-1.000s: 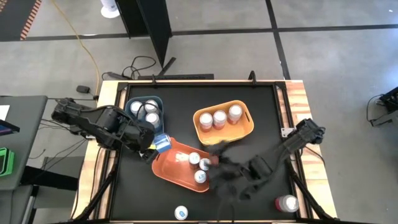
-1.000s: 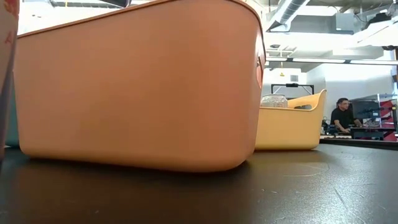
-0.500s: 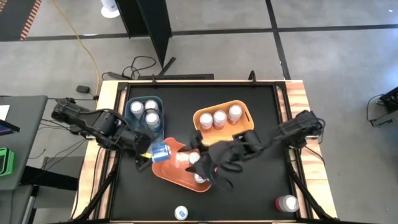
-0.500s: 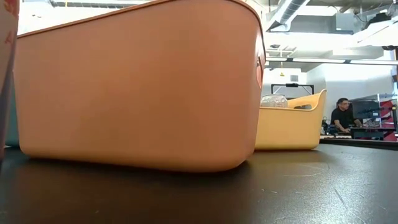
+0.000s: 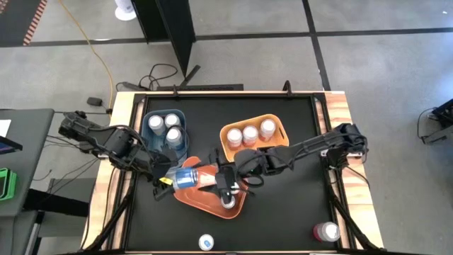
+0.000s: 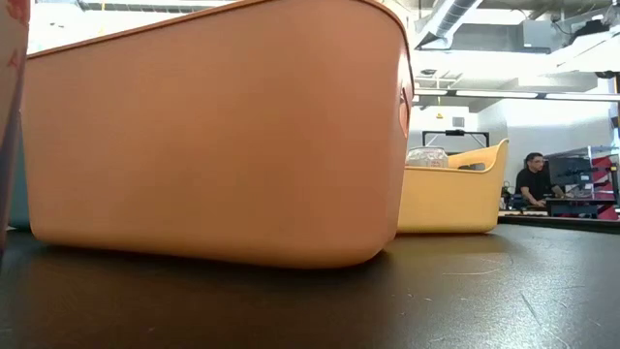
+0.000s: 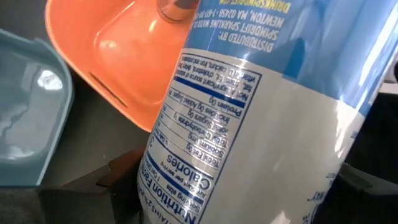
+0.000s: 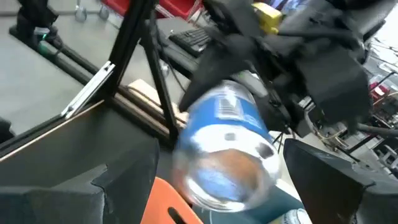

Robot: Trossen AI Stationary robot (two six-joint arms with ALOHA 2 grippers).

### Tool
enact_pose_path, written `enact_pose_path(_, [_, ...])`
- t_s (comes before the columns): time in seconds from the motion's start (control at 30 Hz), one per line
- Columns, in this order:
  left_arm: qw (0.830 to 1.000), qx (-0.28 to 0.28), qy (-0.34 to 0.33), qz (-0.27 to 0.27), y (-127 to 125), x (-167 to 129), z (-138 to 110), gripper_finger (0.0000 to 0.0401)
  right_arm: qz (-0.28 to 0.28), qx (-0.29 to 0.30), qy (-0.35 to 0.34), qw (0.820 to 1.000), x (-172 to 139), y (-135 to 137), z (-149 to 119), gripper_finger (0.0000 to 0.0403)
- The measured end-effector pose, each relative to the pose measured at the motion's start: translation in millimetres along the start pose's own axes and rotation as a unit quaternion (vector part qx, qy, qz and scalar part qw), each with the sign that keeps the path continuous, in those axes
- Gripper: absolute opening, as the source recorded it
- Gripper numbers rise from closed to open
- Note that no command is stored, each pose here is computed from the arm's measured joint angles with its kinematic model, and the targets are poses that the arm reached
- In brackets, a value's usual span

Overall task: Sort soda cans
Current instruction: Put the blue soda can into the blue bin

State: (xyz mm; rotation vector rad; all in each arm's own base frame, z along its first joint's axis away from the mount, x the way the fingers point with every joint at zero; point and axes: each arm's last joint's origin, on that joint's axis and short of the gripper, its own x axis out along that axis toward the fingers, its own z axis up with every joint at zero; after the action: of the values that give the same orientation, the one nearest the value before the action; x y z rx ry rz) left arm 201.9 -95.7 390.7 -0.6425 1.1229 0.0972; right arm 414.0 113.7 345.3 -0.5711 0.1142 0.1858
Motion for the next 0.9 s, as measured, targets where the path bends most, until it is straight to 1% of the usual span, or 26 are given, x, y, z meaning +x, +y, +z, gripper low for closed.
enact_pose_path(0.17, [1.000, 0.012, -0.008, -0.008, -1.7, -0.1, 1.3, 0.0308, -0.017, 0.019, -0.021, 0.999, 1.8, -5.9, -9.2, 0.0361])
enact_pose_path(0.27, [1.000, 0.012, -0.013, -0.014, -2.9, 0.0, 2.2, 0.0308, 0.002, 0.035, -0.026, 0.999, 2.7, -4.6, -13.0, 0.0363])
enact_pose_path(0.33, [1.000, 0.013, -0.020, -0.017, -3.8, -0.1, 3.2, 0.0308, 0.011, 0.047, -0.031, 0.998, 6.2, -2.6, -15.7, 0.0370])
enact_pose_path(0.47, [0.999, 0.018, -0.027, -0.024, -5.0, -0.2, 4.8, 0.0308, 0.011, 0.049, -0.034, 0.998, 16.7, 3.1, -23.3, 0.0393])
enact_pose_path(0.53, [0.999, 0.018, -0.027, -0.024, -5.2, 0.1, 4.9, 0.0308, 0.008, 0.054, -0.040, 0.998, 20.8, 5.1, -25.7, 0.0397])
enact_pose_path(0.77, [0.999, 0.019, -0.031, -0.021, -5.8, 1.5, 5.8, 0.0308, 0.001, 0.055, -0.058, 0.997, 20.3, 4.1, -22.2, 0.0379])
enact_pose_path(0.9, [0.999, 0.030, -0.031, -0.023, -6.2, 1.5, 6.0, 0.0308, 0.008, 0.054, -0.075, 0.996, 20.1, 3.6, -20.0, 0.0360])
